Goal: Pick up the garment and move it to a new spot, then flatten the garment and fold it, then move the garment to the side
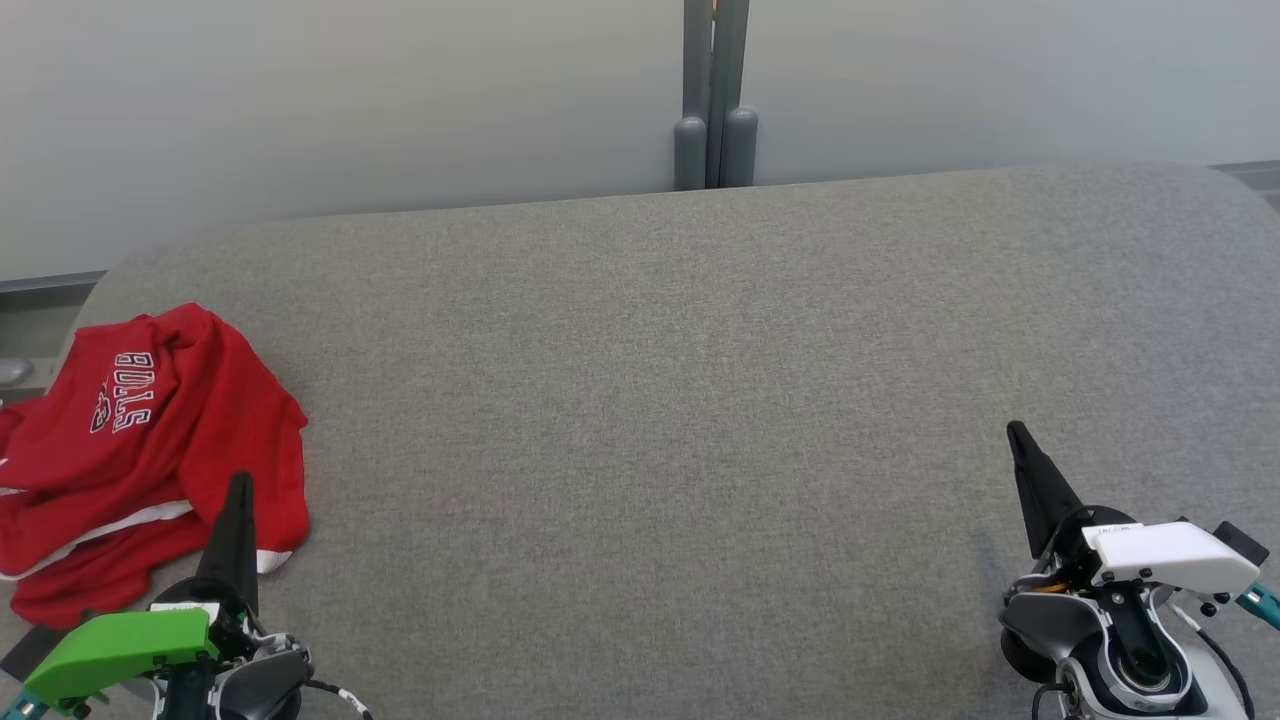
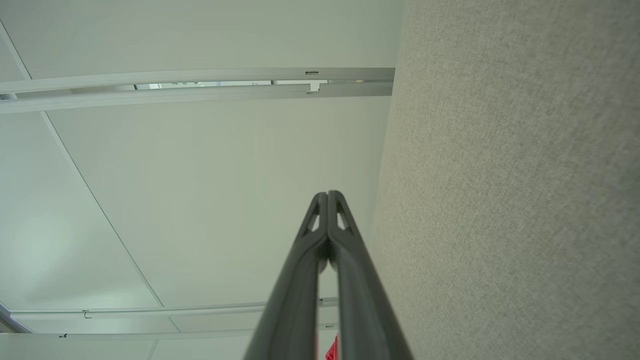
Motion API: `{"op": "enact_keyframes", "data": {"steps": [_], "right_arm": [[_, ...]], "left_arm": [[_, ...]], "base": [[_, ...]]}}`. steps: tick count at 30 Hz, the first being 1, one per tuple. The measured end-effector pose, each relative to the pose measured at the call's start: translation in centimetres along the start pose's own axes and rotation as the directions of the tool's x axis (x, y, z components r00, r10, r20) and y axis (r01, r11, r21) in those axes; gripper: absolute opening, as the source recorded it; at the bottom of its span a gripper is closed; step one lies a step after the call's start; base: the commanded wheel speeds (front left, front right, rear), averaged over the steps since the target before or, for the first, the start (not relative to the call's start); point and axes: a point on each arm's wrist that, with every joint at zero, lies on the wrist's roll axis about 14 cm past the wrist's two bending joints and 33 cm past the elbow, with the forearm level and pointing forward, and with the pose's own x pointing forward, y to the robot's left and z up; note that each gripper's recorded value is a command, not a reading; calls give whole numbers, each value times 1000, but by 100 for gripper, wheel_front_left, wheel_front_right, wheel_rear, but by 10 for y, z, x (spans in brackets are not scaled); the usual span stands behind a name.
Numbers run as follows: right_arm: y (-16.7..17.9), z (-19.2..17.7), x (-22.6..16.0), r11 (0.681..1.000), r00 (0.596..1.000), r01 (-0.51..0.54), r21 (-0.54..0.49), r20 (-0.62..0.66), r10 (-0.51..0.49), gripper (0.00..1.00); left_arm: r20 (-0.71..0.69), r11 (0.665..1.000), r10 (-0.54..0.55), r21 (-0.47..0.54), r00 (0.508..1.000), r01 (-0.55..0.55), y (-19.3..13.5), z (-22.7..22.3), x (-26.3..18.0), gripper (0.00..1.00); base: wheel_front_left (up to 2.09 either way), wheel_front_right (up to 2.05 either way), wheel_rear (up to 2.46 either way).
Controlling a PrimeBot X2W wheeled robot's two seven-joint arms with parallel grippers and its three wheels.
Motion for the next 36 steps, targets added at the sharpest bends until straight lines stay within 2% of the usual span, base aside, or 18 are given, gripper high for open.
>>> {"op": "enact_keyframes", "data": {"steps": [36], "right_arm": [[0, 0, 0, 1000, 1000, 0, 0, 0, 0, 0]], "left_arm": [[0, 1000, 0, 0, 1000, 0, 0, 0, 0, 0]], "base": [[0, 0, 0]]}}
